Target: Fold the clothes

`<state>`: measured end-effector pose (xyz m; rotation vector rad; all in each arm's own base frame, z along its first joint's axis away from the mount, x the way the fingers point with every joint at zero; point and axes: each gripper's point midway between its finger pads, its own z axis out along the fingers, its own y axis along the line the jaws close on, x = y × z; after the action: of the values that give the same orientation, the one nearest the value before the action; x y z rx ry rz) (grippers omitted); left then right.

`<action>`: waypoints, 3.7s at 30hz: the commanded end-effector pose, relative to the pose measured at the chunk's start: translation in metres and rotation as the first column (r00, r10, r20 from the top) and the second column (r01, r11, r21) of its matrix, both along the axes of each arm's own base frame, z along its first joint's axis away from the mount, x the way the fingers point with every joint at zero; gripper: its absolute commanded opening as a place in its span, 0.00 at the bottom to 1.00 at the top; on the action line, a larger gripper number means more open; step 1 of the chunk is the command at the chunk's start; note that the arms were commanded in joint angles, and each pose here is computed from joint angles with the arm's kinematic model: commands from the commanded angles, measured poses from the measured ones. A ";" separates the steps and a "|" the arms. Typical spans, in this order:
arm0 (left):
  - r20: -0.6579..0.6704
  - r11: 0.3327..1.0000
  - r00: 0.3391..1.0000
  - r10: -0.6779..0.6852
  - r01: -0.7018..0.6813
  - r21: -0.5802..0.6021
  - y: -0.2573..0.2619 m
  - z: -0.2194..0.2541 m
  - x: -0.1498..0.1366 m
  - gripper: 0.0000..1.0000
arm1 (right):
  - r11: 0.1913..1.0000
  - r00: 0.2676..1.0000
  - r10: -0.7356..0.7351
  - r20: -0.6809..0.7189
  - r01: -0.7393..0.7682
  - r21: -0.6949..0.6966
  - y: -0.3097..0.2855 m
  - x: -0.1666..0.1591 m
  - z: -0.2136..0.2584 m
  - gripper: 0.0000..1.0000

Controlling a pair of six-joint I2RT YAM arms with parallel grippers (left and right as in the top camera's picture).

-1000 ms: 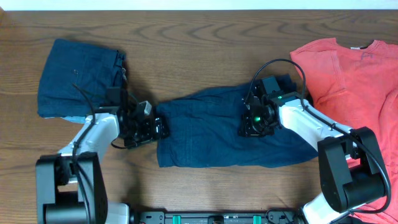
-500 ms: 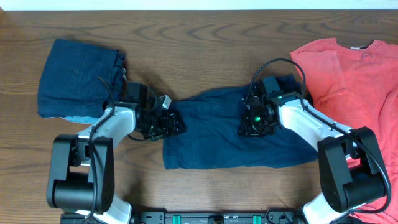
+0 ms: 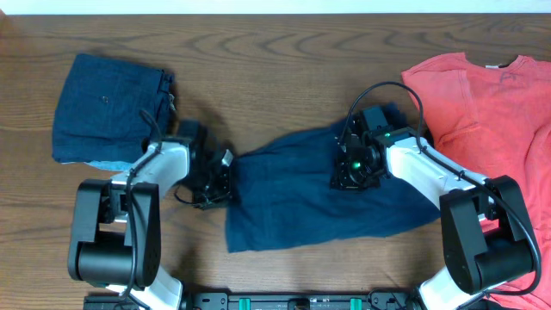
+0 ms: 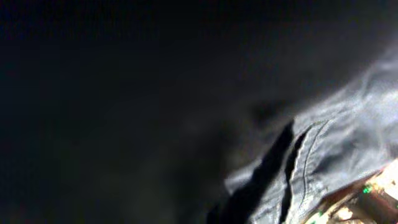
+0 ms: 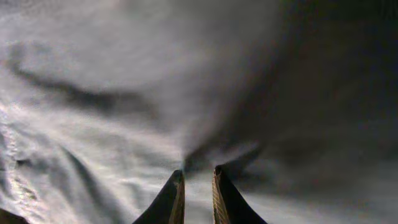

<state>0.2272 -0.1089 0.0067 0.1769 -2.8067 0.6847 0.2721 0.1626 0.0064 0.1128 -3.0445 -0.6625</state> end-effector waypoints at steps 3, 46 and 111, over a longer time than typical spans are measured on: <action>0.045 0.933 0.995 -0.092 0.070 0.352 0.058 0.045 0.027 0.06 | 0.999 0.999 -0.041 -0.023 0.041 -0.005 -0.010 -0.002 0.003 0.15; 0.224 0.900 0.963 -0.151 0.040 0.435 0.071 0.189 0.062 0.06 | 0.999 0.998 0.047 0.050 -0.047 -0.001 -0.007 -0.015 0.009 0.15; 0.254 0.945 0.920 -0.298 0.248 0.211 -0.208 0.115 0.037 0.38 | 0.978 0.991 -0.108 -0.080 0.091 -0.188 -0.058 -0.060 -0.033 0.38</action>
<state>0.2659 -0.3182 0.1241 -0.3357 -3.0785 0.4378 0.2245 0.1498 -0.0021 0.0533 -3.0058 -0.6958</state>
